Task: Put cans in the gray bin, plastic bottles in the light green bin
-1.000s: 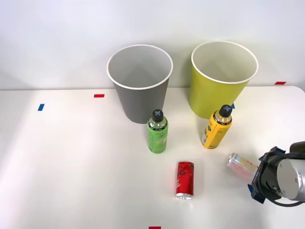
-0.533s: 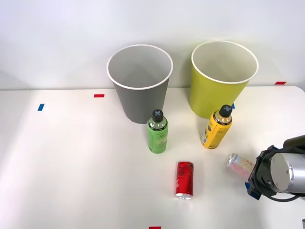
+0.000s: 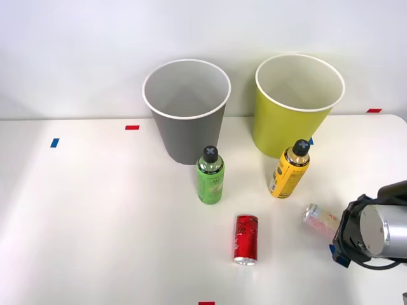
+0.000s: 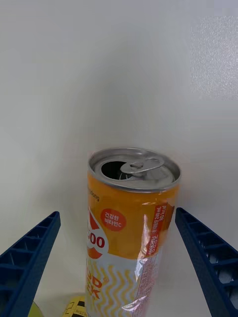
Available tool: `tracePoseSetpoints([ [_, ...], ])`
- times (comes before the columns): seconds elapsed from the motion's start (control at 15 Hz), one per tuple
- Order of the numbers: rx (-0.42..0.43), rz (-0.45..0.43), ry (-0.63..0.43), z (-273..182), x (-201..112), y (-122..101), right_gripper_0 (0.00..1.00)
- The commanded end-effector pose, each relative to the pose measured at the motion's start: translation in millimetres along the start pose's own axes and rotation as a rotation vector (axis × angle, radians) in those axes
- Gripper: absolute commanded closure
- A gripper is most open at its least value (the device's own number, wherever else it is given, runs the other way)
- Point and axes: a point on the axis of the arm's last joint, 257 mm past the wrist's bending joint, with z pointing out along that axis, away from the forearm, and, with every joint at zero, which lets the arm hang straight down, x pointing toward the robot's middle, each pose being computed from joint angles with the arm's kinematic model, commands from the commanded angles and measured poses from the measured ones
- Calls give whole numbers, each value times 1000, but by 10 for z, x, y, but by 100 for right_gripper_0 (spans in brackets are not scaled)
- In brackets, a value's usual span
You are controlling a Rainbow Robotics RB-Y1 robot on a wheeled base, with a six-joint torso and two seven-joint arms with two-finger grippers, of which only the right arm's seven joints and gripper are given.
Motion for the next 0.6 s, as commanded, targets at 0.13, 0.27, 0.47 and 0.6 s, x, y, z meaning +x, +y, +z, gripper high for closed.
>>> tracePoseSetpoints([
  [0.13,6,-16,0,7,7,-33,20],
  [0.27,8,-19,5,7,25,-42,20],
  [0.47,6,-15,11,8,73,-52,20],
  [0.6,4,-15,12,11,83,-56,20],
])
